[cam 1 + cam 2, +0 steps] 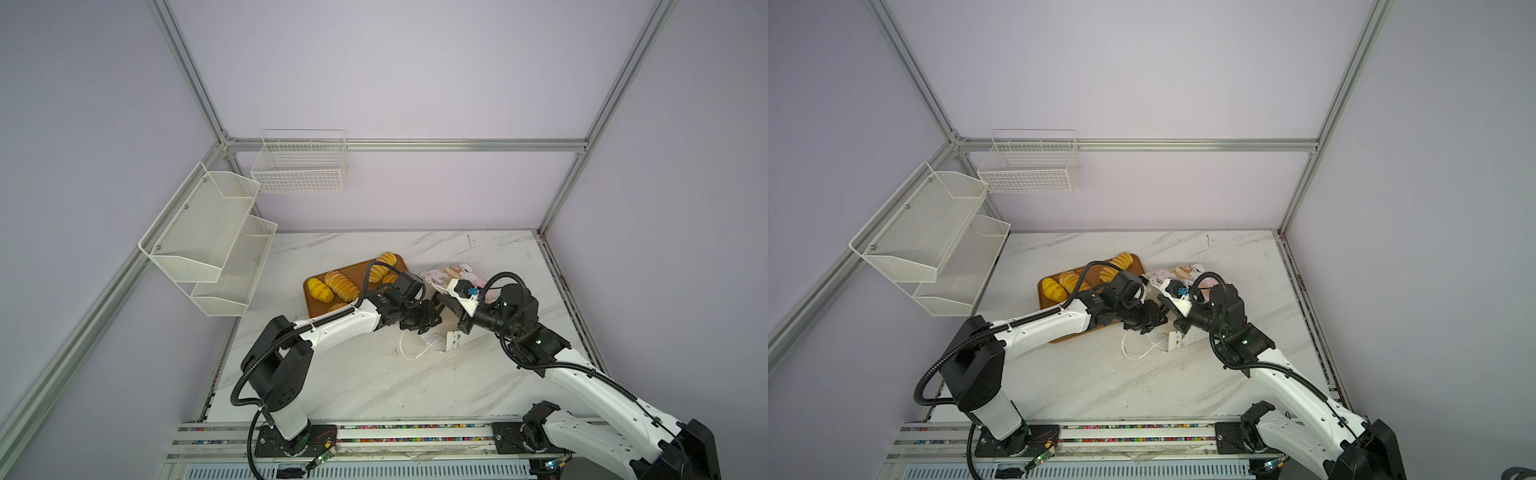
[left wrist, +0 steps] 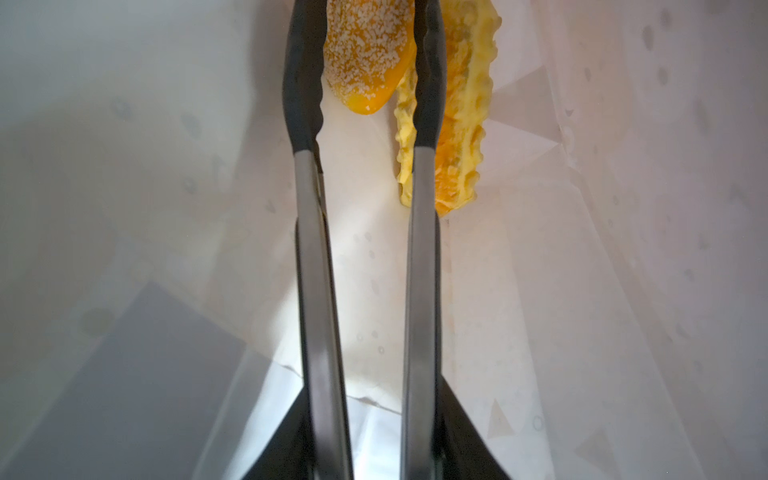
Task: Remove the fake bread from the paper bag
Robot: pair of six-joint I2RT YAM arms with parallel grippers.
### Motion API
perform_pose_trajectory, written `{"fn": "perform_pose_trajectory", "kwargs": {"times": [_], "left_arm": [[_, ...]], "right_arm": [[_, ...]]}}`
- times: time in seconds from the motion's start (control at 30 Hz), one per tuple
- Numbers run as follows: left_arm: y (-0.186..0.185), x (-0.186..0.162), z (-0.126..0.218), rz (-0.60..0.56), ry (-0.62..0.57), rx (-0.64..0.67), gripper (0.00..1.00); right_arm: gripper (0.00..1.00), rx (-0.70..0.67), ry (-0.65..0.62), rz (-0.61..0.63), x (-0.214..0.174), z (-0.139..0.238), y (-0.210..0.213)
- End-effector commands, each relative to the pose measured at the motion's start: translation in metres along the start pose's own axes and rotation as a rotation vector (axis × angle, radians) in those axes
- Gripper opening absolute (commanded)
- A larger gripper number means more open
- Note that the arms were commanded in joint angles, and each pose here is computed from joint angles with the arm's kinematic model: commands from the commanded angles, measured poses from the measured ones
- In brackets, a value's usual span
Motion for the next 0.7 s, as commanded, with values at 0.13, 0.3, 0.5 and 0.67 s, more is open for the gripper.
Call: {"fn": "perform_pose_trajectory", "kwargs": {"times": [0.13,0.3,0.5,0.67], "left_arm": [[-0.038,0.018,0.011,-0.022,-0.065,-0.109,0.38],[-0.033,0.014,0.004,-0.002,-0.055,-0.088,0.39],[-0.030,0.009,0.002,0.014,-0.052,-0.073,0.39],[-0.030,0.007,-0.003,0.022,-0.042,-0.076,0.39]], "right_arm": [[0.00,0.004,-0.040,0.045,0.015,-0.001,-0.002],[0.00,-0.004,-0.052,0.042,0.018,-0.002,-0.004],[0.00,-0.024,-0.068,0.035,0.020,-0.003,-0.007],[0.00,-0.019,-0.080,0.031,0.022,-0.003,-0.006]]}}
Point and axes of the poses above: each gripper's point midway between its finger pads, its own z axis back along the fingers, its own y axis along the line the jaws close on, x = y × z, the point moved 3 cm from there along z, back along the fingers, and after that the axes turned 7 degrees about -z, right-handed, at the moved point
